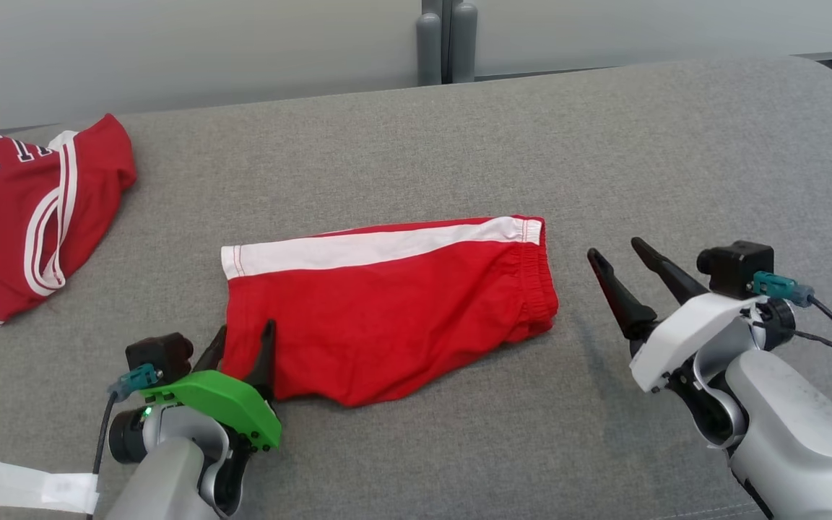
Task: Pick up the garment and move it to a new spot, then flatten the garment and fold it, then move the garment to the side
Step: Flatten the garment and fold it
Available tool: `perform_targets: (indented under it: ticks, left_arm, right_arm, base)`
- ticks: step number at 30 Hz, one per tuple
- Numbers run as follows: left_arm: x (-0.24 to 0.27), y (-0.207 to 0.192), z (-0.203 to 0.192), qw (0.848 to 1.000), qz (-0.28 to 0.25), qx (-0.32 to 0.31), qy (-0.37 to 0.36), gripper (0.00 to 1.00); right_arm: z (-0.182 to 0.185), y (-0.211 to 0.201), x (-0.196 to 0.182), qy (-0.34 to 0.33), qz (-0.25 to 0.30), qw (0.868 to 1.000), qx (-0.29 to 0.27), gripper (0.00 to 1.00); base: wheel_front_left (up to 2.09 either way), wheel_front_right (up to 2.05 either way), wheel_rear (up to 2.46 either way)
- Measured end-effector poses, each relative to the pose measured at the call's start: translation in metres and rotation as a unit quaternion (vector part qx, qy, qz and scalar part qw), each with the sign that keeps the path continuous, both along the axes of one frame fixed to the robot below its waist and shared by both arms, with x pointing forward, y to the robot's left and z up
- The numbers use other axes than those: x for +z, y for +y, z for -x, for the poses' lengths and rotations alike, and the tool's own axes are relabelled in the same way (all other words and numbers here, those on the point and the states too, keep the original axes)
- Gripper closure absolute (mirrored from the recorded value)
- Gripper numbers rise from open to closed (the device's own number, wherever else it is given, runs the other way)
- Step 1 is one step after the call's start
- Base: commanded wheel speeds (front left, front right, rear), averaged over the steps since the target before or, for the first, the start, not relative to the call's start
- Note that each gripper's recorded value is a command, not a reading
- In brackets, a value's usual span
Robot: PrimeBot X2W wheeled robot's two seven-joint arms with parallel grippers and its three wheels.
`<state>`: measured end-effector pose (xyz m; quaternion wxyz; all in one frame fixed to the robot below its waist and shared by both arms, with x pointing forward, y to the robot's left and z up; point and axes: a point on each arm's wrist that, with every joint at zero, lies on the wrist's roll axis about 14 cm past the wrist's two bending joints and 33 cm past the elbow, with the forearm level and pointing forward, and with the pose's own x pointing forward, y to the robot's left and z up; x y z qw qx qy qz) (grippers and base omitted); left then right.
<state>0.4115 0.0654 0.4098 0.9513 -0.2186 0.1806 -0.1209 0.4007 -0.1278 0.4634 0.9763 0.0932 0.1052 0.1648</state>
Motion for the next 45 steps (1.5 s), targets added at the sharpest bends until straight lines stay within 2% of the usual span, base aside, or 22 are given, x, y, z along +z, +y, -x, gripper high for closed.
perform_targets:
  ticks: [14, 22, 28, 35, 36, 37, 38, 39, 40, 41, 42, 43, 45]
  left_arm:
    - [0.035, 0.045, -0.009, 0.995, 0.002, 0.083, -0.061, 0.0]
    - [0.048, 0.066, -0.001, 0.99, 0.003, 0.116, -0.084, 0.0]
    - [0.059, 0.087, 0.003, 0.984, 0.0, 0.149, -0.102, 0.0]
    - [0.053, 0.103, 0.015, 0.979, -0.006, 0.18, -0.094, 0.0]
    - [0.053, 0.103, 0.016, 0.979, -0.005, 0.181, -0.093, 0.0]
    - [0.053, 0.103, 0.017, 0.979, -0.005, 0.182, -0.093, 0.0]
    - [0.053, 0.103, 0.018, 0.979, -0.005, 0.182, -0.094, 0.0]
    - [0.054, 0.103, 0.018, 0.979, -0.004, 0.182, -0.096, 0.0]
    - [0.056, 0.103, 0.018, 0.978, -0.004, 0.182, -0.098, 0.0]
    - [0.056, 0.103, 0.018, 0.978, -0.005, 0.183, -0.099, 0.0]
    - [0.057, 0.103, 0.018, 0.978, -0.006, 0.184, -0.1, 0.0]
    - [0.057, 0.104, 0.018, 0.978, -0.006, 0.184, -0.1, 0.0]
    - [0.055, 0.106, 0.022, 0.977, -0.006, 0.189, -0.097, 0.0]
  right_arm:
    - [-0.016, 0.019, -0.03, 0.115, -0.038, 0.993, 0.015, 0.0]
    - [-0.022, 0.035, -0.053, 0.188, -0.043, 0.981, 0.033, 0.0]
    - [-0.015, 0.041, -0.08, 0.254, -0.037, 0.966, 0.041, 0.0]
    - [-0.019, 0.053, -0.086, 0.279, -0.038, 0.958, 0.057, 0.0]
    - [-0.019, 0.053, -0.086, 0.282, -0.041, 0.957, 0.056, 0.11]
    - [-0.019, 0.053, -0.087, 0.286, -0.046, 0.956, 0.055, 0.44]
    - [-0.018, 0.053, -0.088, 0.29, -0.05, 0.954, 0.054, 0.56]
    - [-0.018, 0.053, -0.089, 0.292, -0.054, 0.953, 0.054, 0.64]
    - [-0.018, 0.053, -0.089, 0.293, -0.055, 0.953, 0.052, 0.64]
    - [-0.018, 0.052, -0.09, 0.294, -0.055, 0.953, 0.051, 0.75]
    - [-0.018, 0.052, -0.09, 0.294, -0.055, 0.953, 0.051, 0.94]
    - [-0.019, 0.051, -0.09, 0.294, -0.056, 0.953, 0.05, 1.0]
    - [-0.02, 0.052, -0.088, 0.291, -0.055, 0.954, 0.051, 1.0]
  base:
    - [0.0, 0.0, 0.0]
    - [0.0, 0.0, 0.0]
    - [0.0, 0.0, 0.0]
    - [0.0, 0.0, 0.0]
    - [0.0, 0.0, 0.0]
    - [0.0, 0.0, 0.0]
    - [0.0, 0.0, 0.0]
    - [0.0, 0.0, 0.0]
    - [0.0, 0.0, 0.0]
    - [0.0, 0.0, 0.0]
    - [0.0, 0.0, 0.0]
    - [0.0, 0.0, 0.0]
    - [0.0, 0.0, 0.0]
